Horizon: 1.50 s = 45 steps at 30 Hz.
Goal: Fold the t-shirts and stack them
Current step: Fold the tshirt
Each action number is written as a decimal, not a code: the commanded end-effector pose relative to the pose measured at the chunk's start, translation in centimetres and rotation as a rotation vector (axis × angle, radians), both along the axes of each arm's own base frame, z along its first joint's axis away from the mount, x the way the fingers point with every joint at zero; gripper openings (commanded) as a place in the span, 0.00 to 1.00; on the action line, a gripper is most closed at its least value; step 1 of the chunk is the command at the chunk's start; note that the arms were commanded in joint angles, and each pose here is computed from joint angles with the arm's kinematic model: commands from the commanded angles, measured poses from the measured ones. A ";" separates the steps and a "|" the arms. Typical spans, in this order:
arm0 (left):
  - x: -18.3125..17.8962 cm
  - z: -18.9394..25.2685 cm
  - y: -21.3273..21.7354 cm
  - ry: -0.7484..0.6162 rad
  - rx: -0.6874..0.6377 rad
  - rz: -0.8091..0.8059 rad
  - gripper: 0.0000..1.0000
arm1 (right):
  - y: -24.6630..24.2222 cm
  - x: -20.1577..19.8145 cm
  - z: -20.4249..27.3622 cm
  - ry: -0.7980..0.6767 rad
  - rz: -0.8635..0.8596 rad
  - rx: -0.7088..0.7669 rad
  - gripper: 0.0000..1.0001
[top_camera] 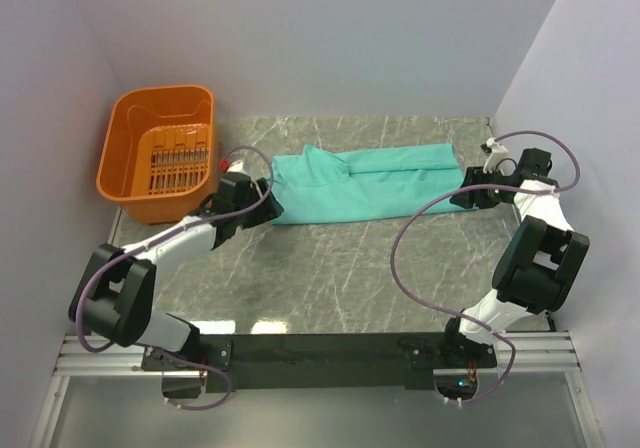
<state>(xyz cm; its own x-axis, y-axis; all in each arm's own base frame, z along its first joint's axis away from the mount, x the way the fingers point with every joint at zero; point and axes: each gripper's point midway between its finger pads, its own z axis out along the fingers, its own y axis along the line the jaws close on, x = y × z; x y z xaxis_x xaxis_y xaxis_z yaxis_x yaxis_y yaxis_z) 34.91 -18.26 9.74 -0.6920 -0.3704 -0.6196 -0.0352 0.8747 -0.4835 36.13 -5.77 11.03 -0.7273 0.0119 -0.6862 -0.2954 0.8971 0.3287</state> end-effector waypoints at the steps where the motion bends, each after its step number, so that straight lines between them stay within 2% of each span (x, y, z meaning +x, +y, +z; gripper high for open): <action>1: 0.0 2.7 -0.8 -0.063 -0.202 0.088 0.70 | 0.3 0.2 0.5 -0.052 0.027 -0.013 0.57; 7: -0.3 -0.3 -0.9 0.012 -0.266 0.160 0.69 | 0.4 0.2 0.2 -0.047 0.019 -0.003 0.57; 11: 0.7 -2.2 -1.9 0.069 -0.308 0.192 0.63 | 0.4 0.2 0.2 -0.048 0.016 -0.006 0.57; 16: 1.2 -3.9 -1.9 0.123 -0.324 0.252 0.59 | 0.4 0.1 0.4 -0.056 0.019 -0.011 0.57; 19: 1.4 -5.0 -0.7 0.122 -0.284 0.324 0.58 | 0.4 0.1 0.4 -0.059 0.019 -0.009 0.57; 25: 1.7 -7.6 -0.1 0.153 -0.214 0.337 0.33 | 0.4 0.0 0.3 -0.055 0.035 -0.015 0.57; 29: 1.5 -8.8 0.3 0.161 -0.172 0.326 0.11 | 0.3 -0.2 0.3 -0.058 0.043 -0.038 0.57; 31: 1.4 -8.5 1.1 0.132 -0.129 0.336 0.09 | 0.4 -0.5 0.2 -0.056 0.056 -0.048 0.57; 36: -0.3 -8.1 3.4 0.115 -0.013 0.334 0.10 | 0.5 -1.1 -0.1 -0.063 0.136 -0.101 0.58; 37: -0.5 -7.4 3.5 0.095 -0.010 0.319 0.13 | 0.8 -1.5 -0.2 -0.054 0.162 -0.103 0.58; 38: -0.9 -7.3 3.6 0.096 -0.005 0.308 0.23 | 1.0 -1.6 -0.3 -0.055 0.191 -0.110 0.58; 41: -1.9 -6.3 3.2 0.074 -0.023 0.240 0.43 | 2.7 -2.7 -0.5 -0.080 0.351 -0.155 0.58; 43: -2.7 -4.6 2.4 0.032 -0.069 0.177 0.50 | 4.1 -3.9 -1.0 -0.126 0.518 -0.215 0.59; 45: -3.4 -3.5 1.9 0.010 -0.103 0.133 0.52 | 4.9 -5.1 -1.6 -0.200 0.679 -0.302 0.59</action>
